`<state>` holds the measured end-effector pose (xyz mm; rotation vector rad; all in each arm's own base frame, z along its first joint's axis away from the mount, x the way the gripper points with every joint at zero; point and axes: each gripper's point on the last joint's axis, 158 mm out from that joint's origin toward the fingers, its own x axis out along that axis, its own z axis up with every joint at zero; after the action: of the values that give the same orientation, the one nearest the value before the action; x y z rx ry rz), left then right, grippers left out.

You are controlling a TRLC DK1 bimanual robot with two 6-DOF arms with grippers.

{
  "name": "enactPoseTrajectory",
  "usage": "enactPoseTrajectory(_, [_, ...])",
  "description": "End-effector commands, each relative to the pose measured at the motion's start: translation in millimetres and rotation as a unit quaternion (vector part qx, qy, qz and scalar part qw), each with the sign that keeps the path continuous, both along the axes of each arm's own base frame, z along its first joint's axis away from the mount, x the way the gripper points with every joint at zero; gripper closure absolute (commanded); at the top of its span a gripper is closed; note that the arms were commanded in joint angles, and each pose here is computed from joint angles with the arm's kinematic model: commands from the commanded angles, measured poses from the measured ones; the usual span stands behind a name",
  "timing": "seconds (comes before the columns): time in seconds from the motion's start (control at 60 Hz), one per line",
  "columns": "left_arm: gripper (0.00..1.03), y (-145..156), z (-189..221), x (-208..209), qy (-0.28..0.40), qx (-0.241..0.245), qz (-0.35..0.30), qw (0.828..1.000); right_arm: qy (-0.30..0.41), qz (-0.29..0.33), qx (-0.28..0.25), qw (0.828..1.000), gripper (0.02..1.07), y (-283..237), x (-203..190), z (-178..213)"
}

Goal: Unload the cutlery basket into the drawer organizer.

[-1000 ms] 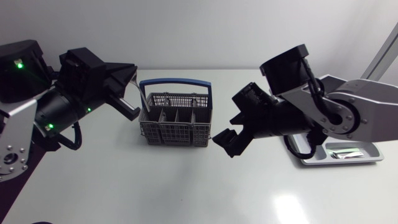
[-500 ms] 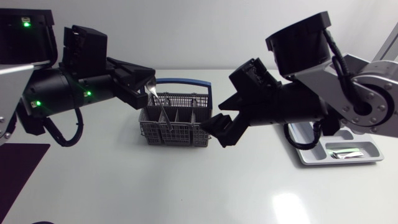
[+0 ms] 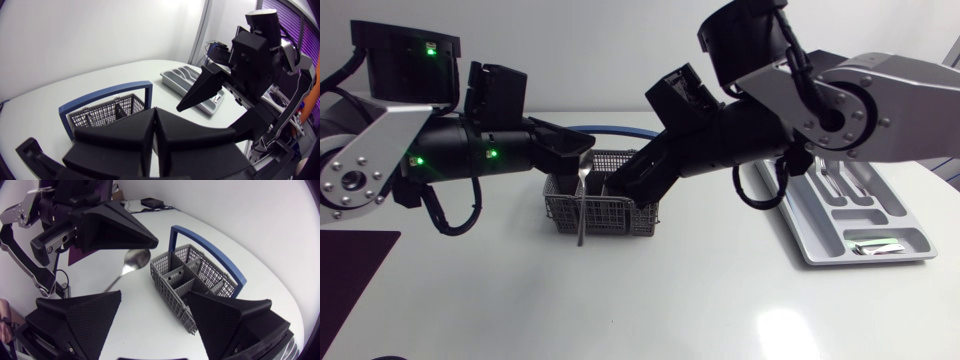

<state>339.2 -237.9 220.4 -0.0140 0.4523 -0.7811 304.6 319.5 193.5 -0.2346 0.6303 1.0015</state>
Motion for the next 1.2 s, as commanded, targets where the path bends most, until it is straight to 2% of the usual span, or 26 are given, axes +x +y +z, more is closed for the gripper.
enactPoseTrajectory(0.0, [1.00,-10,9,4,0.010,-0.022,-0.002,1.000,0.029,-0.006,0.001,1.000,0.14,6,4,-8])
enactPoseTrajectory(0.283, [1.00,-15,0,11,0.026,-0.025,-0.005,0.999,0.065,-0.011,-0.004,0.998,0.16,0,6,-32])
enactPoseTrajectory(0.45, [0.99,-2,-1,15,-0.014,0.016,0.000,1.000,0.065,-0.012,-0.015,0.998,0.16,-28,2,-45])
enactPoseTrajectory(0.517, [0.95,9,1,18,-0.022,0.024,0.008,0.999,0.069,-0.001,-0.026,0.997,0.16,-37,-4,-53])
enactPoseTrajectory(0.583, [0.87,14,-8,15,-0.023,0.047,0.000,0.999,0.072,0.022,-0.047,0.996,0.16,-42,-14,-67])
enactPoseTrajectory(0.683, [0.82,19,-25,6,-0.021,0.065,-0.006,0.998,0.067,0.073,-0.083,0.992,0.16,-40,-33,-90])
enactPoseTrajectory(0.917, [0.75,30,-40,-10,-0.028,0.089,-0.016,0.996,0.020,0.189,-0.144,0.971,0.16,-20,-58,-121])
enactPoseTrajectory(1.117, [0.66,54,-58,-24,-0.043,0.127,-0.018,0.991,-0.051,0.304,-0.220,0.925,0.16,-4,-64,-148])
enactPoseTrajectory(1.183, [0.65,64,-63,-27,-0.048,0.138,-0.013,0.989,-0.056,0.328,-0.236,0.913,0.16,1,-61,-158])
